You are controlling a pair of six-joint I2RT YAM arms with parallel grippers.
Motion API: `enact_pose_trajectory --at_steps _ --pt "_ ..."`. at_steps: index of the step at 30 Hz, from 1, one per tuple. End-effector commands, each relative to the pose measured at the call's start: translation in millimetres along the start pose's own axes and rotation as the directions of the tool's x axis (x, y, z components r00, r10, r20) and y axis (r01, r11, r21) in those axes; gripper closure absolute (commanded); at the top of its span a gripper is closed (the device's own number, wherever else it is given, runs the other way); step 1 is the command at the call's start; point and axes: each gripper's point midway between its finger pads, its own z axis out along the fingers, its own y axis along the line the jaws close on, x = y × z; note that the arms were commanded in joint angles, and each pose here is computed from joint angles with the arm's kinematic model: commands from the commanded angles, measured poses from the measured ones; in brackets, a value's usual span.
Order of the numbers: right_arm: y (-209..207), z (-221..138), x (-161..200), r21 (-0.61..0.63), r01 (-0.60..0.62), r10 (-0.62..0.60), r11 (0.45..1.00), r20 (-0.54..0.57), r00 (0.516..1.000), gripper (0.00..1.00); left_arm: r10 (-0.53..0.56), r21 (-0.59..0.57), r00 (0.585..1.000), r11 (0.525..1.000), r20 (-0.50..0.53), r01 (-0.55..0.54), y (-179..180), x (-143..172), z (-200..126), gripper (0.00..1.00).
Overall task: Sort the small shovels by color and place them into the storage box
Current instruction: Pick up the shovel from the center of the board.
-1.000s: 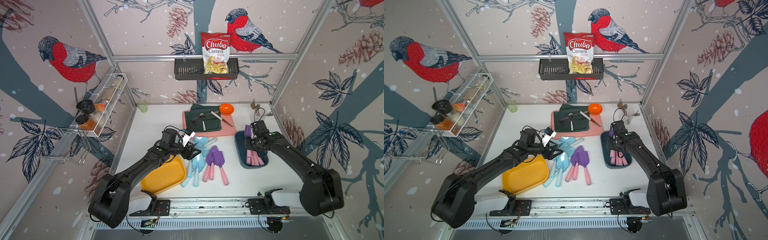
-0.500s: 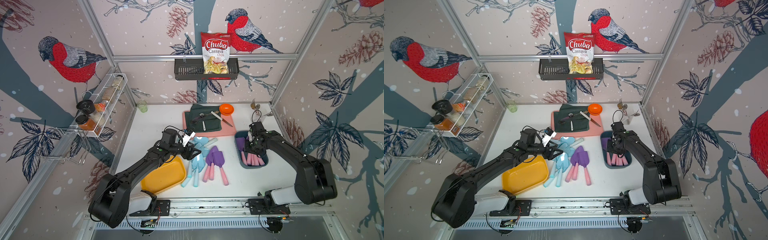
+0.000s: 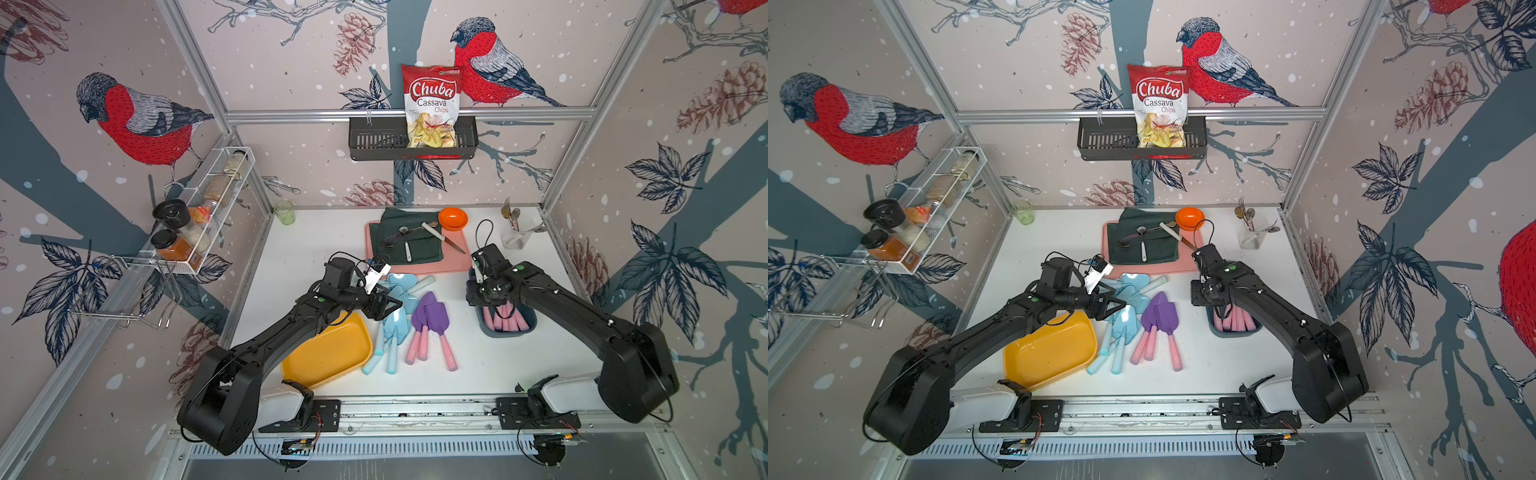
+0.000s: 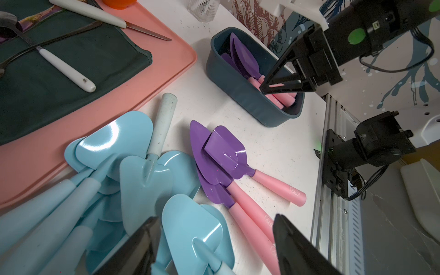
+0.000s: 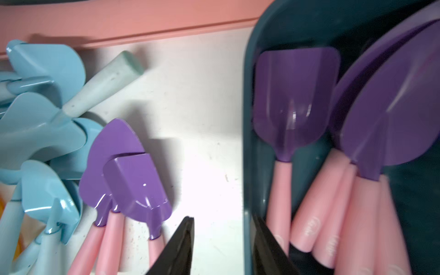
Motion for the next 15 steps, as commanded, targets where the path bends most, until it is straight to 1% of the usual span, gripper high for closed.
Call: enact_pose_trajectory --at_steps 1,4,8,11,15 --pt "20.0 3.4 20.6 -0.001 -0.025 0.025 1.0 -0.022 0.999 0.56 0.01 0.007 1.0 1.0 0.005 -0.01 -0.2 -0.5 -0.1 0.22" --pt "48.6 15.3 52.7 -0.041 -0.004 0.001 0.999 -0.065 0.998 0.56 0.022 0.012 1.0 1.0 0.001 -0.022 -0.8 1.2 0.3 0.22" --pt "70.6 30.0 90.3 -0.058 0.005 -0.012 0.998 -0.126 0.992 0.56 0.099 0.102 0.994 0.99 -0.036 -0.095 -15.3 12.9 0.0 0.22" --pt "83.7 39.9 109.6 -0.086 0.007 -0.021 0.996 -0.16 0.987 0.55 0.147 0.157 0.988 0.978 -0.054 -0.137 -24.5 21.0 -1.7 0.22" --pt "87.8 51.8 124.7 -0.079 0.02 -0.035 0.997 -0.193 0.981 0.56 0.177 0.167 0.982 0.972 -0.066 -0.164 -27.2 24.8 -3.3 0.22"
